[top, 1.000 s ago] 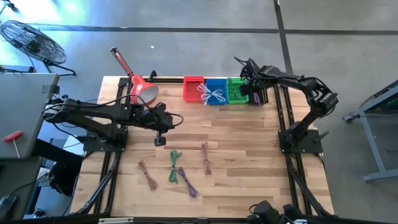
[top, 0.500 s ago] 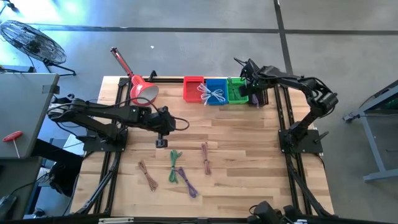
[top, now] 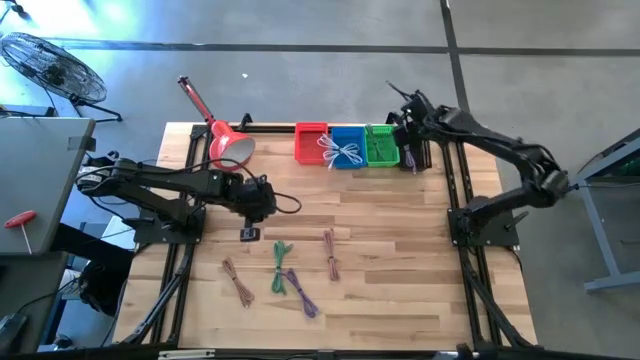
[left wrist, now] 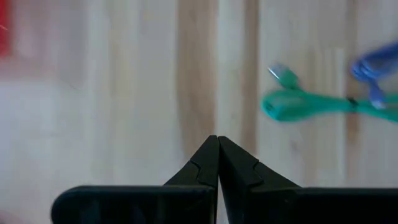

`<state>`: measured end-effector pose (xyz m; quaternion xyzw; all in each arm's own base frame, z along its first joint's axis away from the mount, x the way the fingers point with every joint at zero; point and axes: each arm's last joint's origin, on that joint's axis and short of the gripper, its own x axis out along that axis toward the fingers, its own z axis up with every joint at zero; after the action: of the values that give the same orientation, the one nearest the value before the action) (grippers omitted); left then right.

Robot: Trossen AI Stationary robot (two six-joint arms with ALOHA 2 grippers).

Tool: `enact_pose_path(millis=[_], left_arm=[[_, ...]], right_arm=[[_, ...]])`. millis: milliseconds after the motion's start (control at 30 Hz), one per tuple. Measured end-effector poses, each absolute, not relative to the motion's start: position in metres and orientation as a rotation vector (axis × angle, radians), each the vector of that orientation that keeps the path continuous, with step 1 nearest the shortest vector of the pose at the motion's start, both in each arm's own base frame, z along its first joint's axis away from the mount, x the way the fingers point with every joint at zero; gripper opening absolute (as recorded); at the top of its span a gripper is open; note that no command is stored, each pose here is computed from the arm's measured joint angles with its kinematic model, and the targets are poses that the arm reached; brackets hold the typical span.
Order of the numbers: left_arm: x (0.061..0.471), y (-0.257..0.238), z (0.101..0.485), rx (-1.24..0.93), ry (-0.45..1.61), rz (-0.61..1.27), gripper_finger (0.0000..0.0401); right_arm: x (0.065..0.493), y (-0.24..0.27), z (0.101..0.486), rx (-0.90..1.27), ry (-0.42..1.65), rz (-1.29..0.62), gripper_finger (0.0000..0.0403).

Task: Pick & Place USB Port
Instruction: Put the left pink charger cable into the orange bin

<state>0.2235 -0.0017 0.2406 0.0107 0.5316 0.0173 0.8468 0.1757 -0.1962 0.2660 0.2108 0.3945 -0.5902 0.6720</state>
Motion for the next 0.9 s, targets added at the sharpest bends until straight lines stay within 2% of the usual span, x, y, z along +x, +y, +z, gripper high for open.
enact_pose_path(millis=[167, 400, 533, 700, 900], left_arm=[[0.218, -0.005, 0.24, -0.076, 1.168, -0.029, 0.0027], [0.22, -0.006, 0.241, -0.115, 1.15, -0.048, 0.013], [0.213, -0.014, 0.238, -0.011, 1.215, -0.212, 0.0179], [0.197, -0.033, 0.234, 0.122, 1.364, -0.26, 0.0192], [0.19, -0.067, 0.234, 0.187, 1.343, -0.359, 0.0192]], right_arm=[[0.179, -0.166, 0.292, 0.422, 0.775, -1.247, 0.0117], [0.194, -0.126, 0.306, 0.367, 0.718, -1.09, 0.0117], [0.208, -0.103, 0.305, 0.325, 0.732, -0.978, 0.0117], [0.22, -0.074, 0.305, 0.28, 0.725, -0.902, 0.0117], [0.226, -0.049, 0.306, 0.224, 0.697, -0.873, 0.0117]])
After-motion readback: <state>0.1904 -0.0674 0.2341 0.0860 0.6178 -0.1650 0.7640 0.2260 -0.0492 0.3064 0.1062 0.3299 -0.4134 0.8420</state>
